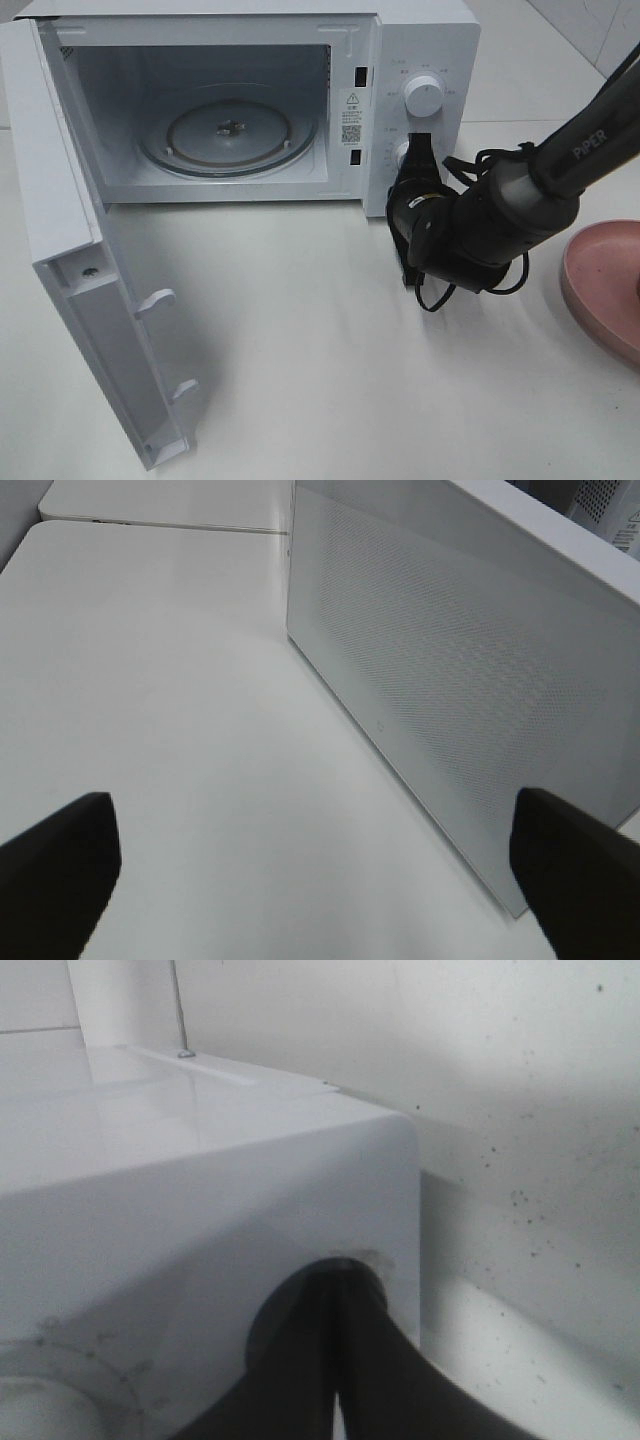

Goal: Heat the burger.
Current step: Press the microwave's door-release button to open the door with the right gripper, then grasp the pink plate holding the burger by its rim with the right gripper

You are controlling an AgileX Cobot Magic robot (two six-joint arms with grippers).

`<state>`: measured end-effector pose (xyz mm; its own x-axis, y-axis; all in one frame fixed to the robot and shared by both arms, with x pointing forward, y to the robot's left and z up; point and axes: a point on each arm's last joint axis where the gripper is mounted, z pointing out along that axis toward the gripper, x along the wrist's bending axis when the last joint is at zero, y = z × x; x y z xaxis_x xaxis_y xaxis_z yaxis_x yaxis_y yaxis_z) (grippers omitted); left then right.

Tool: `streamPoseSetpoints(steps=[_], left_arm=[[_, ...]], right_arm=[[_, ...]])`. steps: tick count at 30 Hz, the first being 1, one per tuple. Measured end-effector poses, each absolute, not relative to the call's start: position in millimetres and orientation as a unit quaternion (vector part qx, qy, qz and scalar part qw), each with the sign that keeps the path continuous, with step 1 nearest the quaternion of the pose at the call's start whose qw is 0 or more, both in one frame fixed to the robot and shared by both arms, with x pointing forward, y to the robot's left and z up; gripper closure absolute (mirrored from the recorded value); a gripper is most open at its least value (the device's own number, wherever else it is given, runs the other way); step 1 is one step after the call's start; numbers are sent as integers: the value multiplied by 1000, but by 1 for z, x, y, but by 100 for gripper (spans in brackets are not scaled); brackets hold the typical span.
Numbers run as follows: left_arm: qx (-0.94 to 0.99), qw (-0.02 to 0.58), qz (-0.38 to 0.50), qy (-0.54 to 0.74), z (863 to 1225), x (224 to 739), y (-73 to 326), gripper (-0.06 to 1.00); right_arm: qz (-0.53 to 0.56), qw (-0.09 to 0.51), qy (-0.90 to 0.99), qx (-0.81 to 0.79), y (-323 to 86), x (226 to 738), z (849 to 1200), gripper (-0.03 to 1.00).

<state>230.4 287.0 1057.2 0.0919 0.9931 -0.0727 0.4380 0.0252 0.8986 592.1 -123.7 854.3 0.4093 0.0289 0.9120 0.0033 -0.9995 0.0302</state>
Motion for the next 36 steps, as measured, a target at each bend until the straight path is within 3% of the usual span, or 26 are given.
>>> streamPoseSetpoints(steps=[13, 36], left_arm=[[612, 413, 336, 584, 1057, 230, 287, -3], [612, 413, 336, 584, 1057, 230, 287, -3]], right_arm=[[549, 12, 74, 832, -133, 577, 869, 97], [461, 92, 372, 801, -141, 538, 911, 97]])
